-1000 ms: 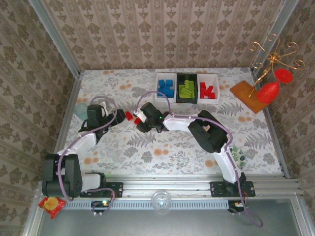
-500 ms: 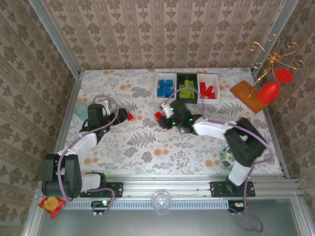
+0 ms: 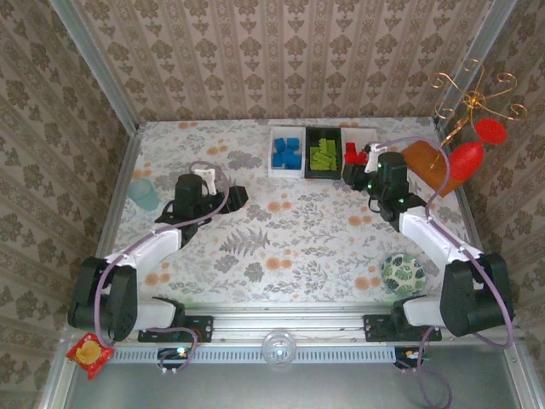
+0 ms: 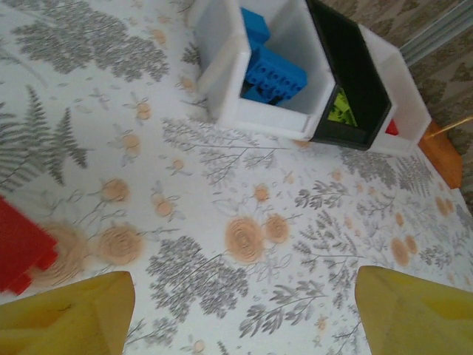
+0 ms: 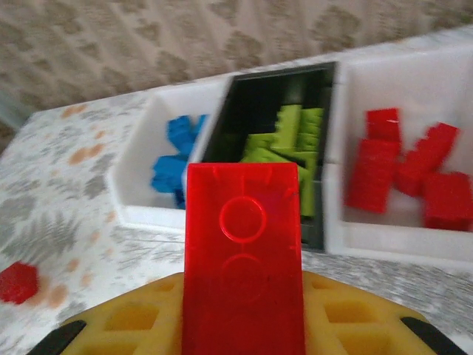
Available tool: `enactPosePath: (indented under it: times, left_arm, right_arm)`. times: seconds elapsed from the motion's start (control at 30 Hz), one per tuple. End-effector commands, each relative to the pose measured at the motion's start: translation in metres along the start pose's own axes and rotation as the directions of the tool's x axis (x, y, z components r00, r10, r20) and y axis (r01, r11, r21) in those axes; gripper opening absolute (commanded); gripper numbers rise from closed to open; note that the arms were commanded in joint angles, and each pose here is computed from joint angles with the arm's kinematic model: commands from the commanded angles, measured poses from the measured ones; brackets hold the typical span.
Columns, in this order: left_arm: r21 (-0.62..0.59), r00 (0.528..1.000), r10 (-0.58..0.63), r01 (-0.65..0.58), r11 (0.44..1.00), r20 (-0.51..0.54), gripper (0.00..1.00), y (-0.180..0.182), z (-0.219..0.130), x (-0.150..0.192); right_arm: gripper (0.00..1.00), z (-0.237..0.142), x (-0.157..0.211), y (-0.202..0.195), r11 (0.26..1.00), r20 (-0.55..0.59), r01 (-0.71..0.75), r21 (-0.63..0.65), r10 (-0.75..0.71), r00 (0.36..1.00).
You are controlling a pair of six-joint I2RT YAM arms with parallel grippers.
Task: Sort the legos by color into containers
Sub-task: Place the lego in the container.
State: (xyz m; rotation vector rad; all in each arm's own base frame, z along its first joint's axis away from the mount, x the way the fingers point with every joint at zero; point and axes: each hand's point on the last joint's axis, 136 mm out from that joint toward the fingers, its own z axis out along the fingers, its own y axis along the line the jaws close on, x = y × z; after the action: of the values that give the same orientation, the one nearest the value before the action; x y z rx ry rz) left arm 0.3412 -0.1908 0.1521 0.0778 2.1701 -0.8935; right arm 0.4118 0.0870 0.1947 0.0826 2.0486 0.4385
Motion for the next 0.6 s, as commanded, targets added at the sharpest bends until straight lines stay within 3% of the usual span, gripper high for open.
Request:
enactPosePath:
  times: [0.0,0.17,0.37,0.57]
  left_arm:
    - [0.015,0.999,0.001,-0.001,1.000,0.042,0.79,-0.010,0.003,-0.016]
    - [0.009,0.999,0.004,-0.004,1.000,0.042,0.80,-0.009,0.004,-0.013]
    - [0.010,0.999,0.009,-0.010,1.000,0.042,0.80,-0.010,0.000,-0.011]
    - [-0.010,0.999,0.024,-0.023,1.000,0.045,0.80,-0.007,-0.003,-0.011]
  right_arm:
    - [0.28,0.017,-0.013,-0.024,0.994,0.000,-0.054,0.094,0.054,0.999]
    - [0.28,0.062,-0.020,-0.040,0.988,-0.040,-0.074,0.138,0.080,0.996]
    - [0.29,0.104,-0.037,-0.081,0.958,-0.039,-0.084,0.275,0.098,0.994]
    - [0.35,0.145,-0.040,-0.113,0.928,-0.068,-0.083,0.364,0.115,0.991]
